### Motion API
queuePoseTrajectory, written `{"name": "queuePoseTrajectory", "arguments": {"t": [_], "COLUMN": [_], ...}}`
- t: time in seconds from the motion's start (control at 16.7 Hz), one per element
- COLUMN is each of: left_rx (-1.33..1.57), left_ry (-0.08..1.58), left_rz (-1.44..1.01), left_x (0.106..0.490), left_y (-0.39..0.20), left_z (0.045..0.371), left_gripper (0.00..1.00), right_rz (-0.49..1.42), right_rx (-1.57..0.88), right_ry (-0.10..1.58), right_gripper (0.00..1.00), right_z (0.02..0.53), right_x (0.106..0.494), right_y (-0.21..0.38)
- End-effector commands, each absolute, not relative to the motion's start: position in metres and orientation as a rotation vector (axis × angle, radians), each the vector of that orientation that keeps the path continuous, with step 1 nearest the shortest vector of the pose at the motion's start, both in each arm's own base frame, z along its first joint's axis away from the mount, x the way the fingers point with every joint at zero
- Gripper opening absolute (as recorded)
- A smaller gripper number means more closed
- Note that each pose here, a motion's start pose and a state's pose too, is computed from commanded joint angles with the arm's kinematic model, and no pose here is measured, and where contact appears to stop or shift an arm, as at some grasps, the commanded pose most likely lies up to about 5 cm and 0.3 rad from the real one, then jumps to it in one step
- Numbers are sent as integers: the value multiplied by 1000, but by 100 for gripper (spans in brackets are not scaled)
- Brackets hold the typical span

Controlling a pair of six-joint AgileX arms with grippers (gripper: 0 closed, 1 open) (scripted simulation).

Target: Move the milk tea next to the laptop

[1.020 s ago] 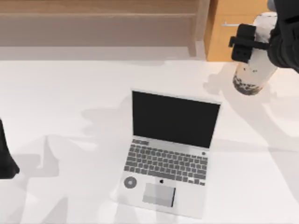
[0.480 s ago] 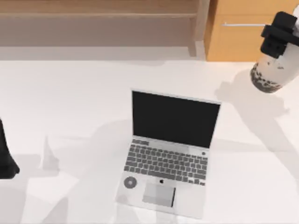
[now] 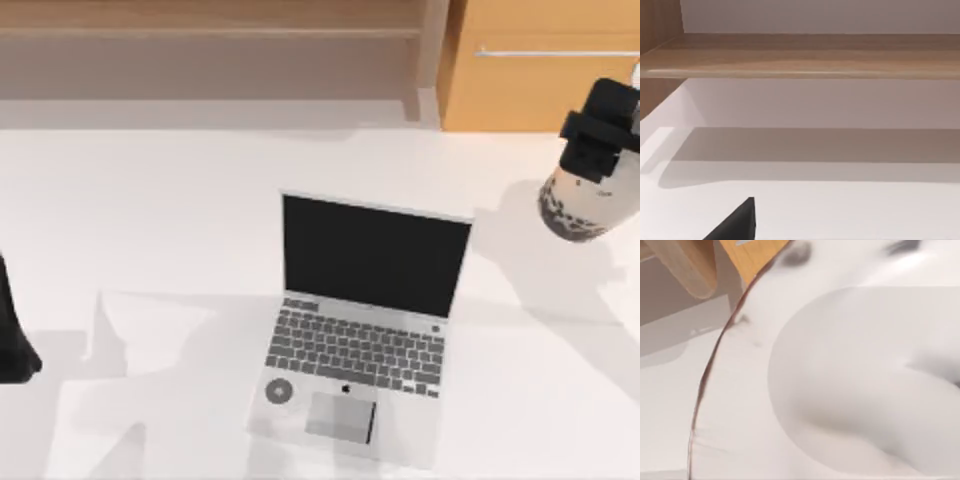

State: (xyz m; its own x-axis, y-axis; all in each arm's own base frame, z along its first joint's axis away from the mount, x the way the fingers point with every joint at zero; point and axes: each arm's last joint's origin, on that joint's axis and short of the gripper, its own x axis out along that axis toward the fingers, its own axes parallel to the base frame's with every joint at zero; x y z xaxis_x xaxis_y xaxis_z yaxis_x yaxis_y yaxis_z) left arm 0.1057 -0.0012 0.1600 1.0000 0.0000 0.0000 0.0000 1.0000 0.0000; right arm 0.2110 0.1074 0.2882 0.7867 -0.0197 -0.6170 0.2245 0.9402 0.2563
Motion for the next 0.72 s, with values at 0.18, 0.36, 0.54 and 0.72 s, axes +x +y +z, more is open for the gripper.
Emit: {"name": "queuePoseTrajectory", "arguments": {"t": [0.18,0.36,0.54,0.72], "left_rx": [0,0,0,0], "left_ry": [0,0,0,0], "left_rz": [0,0,0,0], "left_x": [106,106,106,106], "left_y": [-1,-1,-1,-1], "left_z": [160,160,160,160], "left_gripper": [100,100,100,100], "right_rz": [-82,-30,-12,-12], "right_rx": [239,80,-4,-4], "right_ry": [709,799,828,828], "right_gripper": [0,0,0,0], "right_z": [267,229,213,213], "right_x": [192,170,162,162], "right_y": [125,143,149,149]}}
